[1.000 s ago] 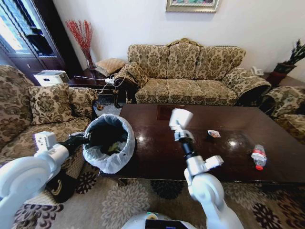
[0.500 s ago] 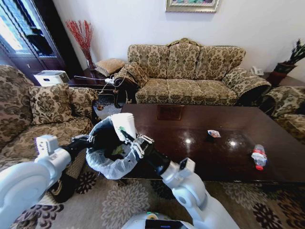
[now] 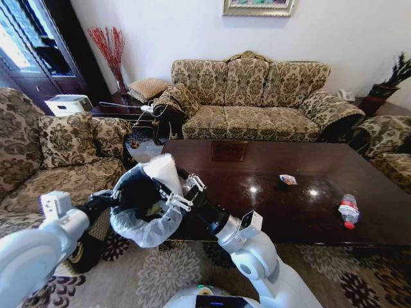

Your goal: Move to the front of the table and place the trash on the table into the trash bin.

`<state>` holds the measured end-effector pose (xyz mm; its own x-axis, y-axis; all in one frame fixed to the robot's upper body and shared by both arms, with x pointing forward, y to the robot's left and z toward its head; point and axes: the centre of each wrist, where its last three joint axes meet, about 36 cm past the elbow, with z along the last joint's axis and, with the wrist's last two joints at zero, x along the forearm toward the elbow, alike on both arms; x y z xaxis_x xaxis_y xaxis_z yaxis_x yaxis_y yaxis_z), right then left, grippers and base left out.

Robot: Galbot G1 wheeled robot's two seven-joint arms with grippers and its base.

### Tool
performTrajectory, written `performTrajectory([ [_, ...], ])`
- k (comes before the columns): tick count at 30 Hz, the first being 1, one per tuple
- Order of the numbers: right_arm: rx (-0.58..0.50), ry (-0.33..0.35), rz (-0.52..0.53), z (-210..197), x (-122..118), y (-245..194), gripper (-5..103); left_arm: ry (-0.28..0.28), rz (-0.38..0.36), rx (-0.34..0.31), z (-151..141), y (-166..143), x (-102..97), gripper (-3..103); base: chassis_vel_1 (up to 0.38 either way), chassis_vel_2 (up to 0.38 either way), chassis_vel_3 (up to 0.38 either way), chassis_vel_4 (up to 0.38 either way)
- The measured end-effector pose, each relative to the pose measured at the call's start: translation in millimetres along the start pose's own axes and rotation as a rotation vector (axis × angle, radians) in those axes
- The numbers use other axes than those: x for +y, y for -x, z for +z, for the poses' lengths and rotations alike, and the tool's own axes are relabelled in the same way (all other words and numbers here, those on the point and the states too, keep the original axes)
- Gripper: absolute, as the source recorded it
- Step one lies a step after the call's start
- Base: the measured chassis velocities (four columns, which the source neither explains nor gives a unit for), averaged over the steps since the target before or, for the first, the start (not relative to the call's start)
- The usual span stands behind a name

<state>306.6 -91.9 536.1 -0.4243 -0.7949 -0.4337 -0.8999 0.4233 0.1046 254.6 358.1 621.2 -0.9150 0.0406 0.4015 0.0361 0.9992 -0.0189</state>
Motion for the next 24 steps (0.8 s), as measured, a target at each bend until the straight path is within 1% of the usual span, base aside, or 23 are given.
performTrajectory([
  [2, 0.004, 0.000, -0.004, 1.0, 1.2, -0.2, 78, -0.001, -0.001, 0.003, 0.7, -0.5, 0.5, 2, 0.000, 0.000, 0.000, 0.000],
  [5, 0.005, 0.007, -0.004, 2.2, 5.0, -2.6, 93, -0.011, -0.003, 0.009, 3.3, -1.6, 1.5, 2, 0.000, 0.000, 0.000, 0.000],
  [7, 0.005, 0.008, -0.003, 2.3, 5.3, -3.3, 93, -0.014, -0.002, 0.012, 4.1, -1.8, 1.7, 2, 0.000, 0.000, 0.000, 0.000],
  [8, 0.005, 0.008, 0.003, 3.0, 5.4, -5.4, 99, -0.023, 0.002, 0.020, 7.0, -2.3, 2.0, 2, 0.000, 0.000, 0.000, 0.000],
  [13, -0.011, 0.003, 0.019, 0.6, 4.6, -9.4, 100, -0.025, -0.007, 0.022, 8.6, -2.8, 2.5, 2, 0.000, 0.000, 0.000, 0.000],
  [14, -0.024, 0.002, 0.037, -2.2, 2.7, -12.1, 100, -0.023, -0.013, 0.019, 7.7, -3.5, 3.2, 2, 0.000, 0.000, 0.000, 0.000],
  [17, -0.071, -0.003, 0.166, -8.3, -3.4, -23.9, 100, -0.001, -0.039, 0.010, 2.5, -5.8, 6.0, 2, 0.000, 0.000, 0.000, 0.000],
  [18, -0.071, -0.003, 0.166, -8.3, -3.4, -23.9, 100, -0.001, -0.039, 0.010, 2.5, -5.8, 6.0, 2, 0.000, 0.000, 0.000, 0.000],
  [19, -0.080, -0.008, 0.266, -9.4, -5.7, -31.0, 100, 0.014, -0.050, 0.008, -1.0, -6.8, 7.2, 2, 0.000, 0.000, 0.000, 0.000],
  [20, -0.091, -0.022, 0.388, -9.2, -10.5, -41.2, 100, 0.027, -0.059, 0.009, -5.2, -7.4, 7.9, 2, 0.000, 0.000, 0.000, 0.000],
  [21, -0.085, -0.040, 0.479, -6.9, -15.4, -50.2, 100, 0.035, -0.063, 0.009, -9.2, -7.0, 7.6, 2, 0.000, 0.000, 0.000, 0.000],
  [22, -0.085, -0.040, 0.479, -6.9, -15.4, -50.2, 100, 0.035, -0.063, 0.009, -9.2, -7.0, 7.6, 2, 0.000, 0.000, 0.000, 0.000],
  [23, -0.074, -0.054, 0.531, -5.3, -18.9, -56.4, 100, 0.037, -0.066, 0.007, -11.7, -6.3, 7.0, 2, 0.000, 0.000, 0.000, 0.000],
  [24, -0.039, -0.086, 0.656, -1.8, -29.6, -74.9, 100, 0.044, -0.071, -0.010, -20.7, -3.4, 3.9, 2, 0.000, 0.000, 0.000, 0.000],
])
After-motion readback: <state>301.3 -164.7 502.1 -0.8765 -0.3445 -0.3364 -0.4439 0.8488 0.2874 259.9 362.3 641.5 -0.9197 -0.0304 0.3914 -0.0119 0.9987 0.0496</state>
